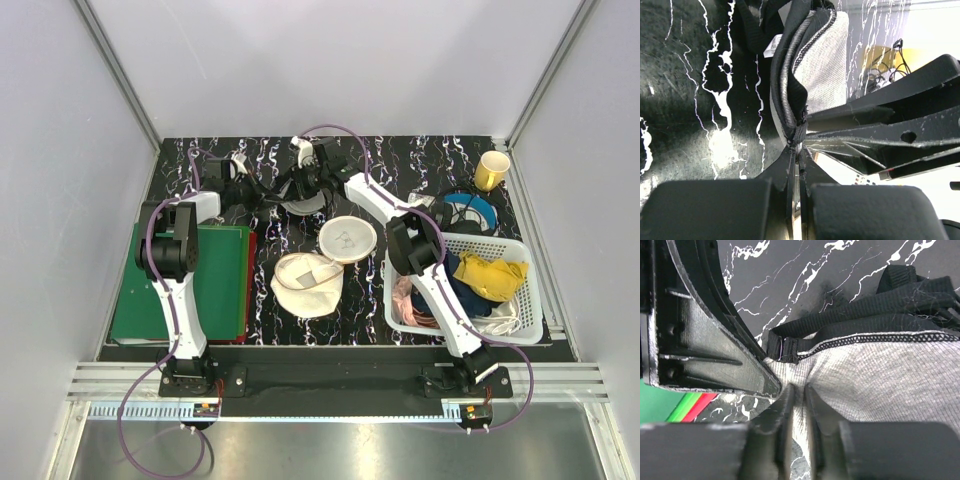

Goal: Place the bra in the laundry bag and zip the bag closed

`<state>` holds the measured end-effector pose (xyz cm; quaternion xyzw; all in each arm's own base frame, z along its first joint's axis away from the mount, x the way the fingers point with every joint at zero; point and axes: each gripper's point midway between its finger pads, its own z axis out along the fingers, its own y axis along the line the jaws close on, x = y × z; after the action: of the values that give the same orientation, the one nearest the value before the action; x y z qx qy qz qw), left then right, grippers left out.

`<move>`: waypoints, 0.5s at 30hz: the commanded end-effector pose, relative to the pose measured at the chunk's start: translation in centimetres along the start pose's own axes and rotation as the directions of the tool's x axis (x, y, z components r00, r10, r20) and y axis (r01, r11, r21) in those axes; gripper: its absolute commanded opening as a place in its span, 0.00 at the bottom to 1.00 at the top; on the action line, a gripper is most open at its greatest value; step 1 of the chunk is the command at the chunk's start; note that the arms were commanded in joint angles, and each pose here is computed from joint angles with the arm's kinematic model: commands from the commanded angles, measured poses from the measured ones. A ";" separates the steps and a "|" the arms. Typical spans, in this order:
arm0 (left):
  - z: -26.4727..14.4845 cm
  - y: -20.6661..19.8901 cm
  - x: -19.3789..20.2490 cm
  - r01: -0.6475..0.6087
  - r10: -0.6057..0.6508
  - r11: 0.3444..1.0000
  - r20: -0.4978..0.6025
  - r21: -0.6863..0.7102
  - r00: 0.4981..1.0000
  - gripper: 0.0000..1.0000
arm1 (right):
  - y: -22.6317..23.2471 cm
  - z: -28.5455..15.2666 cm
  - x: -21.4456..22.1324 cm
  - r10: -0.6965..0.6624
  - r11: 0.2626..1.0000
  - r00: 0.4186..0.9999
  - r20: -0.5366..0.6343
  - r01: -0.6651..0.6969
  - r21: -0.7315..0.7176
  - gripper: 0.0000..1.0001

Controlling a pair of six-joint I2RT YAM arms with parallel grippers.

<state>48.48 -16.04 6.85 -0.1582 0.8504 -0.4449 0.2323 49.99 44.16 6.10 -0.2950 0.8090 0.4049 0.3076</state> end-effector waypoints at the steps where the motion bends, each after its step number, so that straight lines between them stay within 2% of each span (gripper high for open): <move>1: 0.0 -2.7 -0.5 -0.063 0.064 0.995 -0.007 0.073 0.998 0.00 | 1.2 0.3 -0.9 -0.017 1.000 1.000 0.017 0.017 -0.005 0.15; 5: -0.3 -0.8 -0.4 -0.075 0.074 0.996 -0.022 -0.048 0.997 0.00 | 1.2 -0.5 -1.5 -0.017 0.999 0.999 0.032 0.015 0.038 0.00; 9: -0.1 -0.8 -0.3 -0.075 0.073 0.996 -0.037 -0.040 0.997 0.02 | 2.5 -1.3 -2.6 -0.038 0.999 0.996 0.084 0.038 -0.001 0.00; 11: -0.2 -0.6 -0.3 -0.077 0.075 0.996 -0.034 -0.053 0.997 0.16 | 2.9 -1.5 -2.3 -0.031 0.999 0.996 0.084 0.033 -0.014 0.00; 12: -0.7 -0.9 -0.4 -0.086 0.085 0.995 -0.022 -0.058 0.996 0.32 | 2.9 -1.5 -2.2 -0.030 0.999 0.996 0.083 0.032 -0.014 0.00; 14: -1.6 -1.4 -1.1 -0.108 0.110 0.991 0.019 -0.079 0.994 0.48 | 2.9 -1.5 -2.1 -0.030 0.999 0.996 0.080 0.031 -0.013 0.00; 15: -1.9 -1.1 -1.0 -0.099 0.102 0.991 0.025 -0.091 0.994 0.62 | 2.9 -1.5 -1.8 -0.029 0.999 0.997 0.075 0.030 -0.015 0.00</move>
<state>47.39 -15.84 5.84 -0.1433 0.8777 -0.4072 0.2081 48.90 43.59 4.65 -0.2802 0.8174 0.4023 0.3024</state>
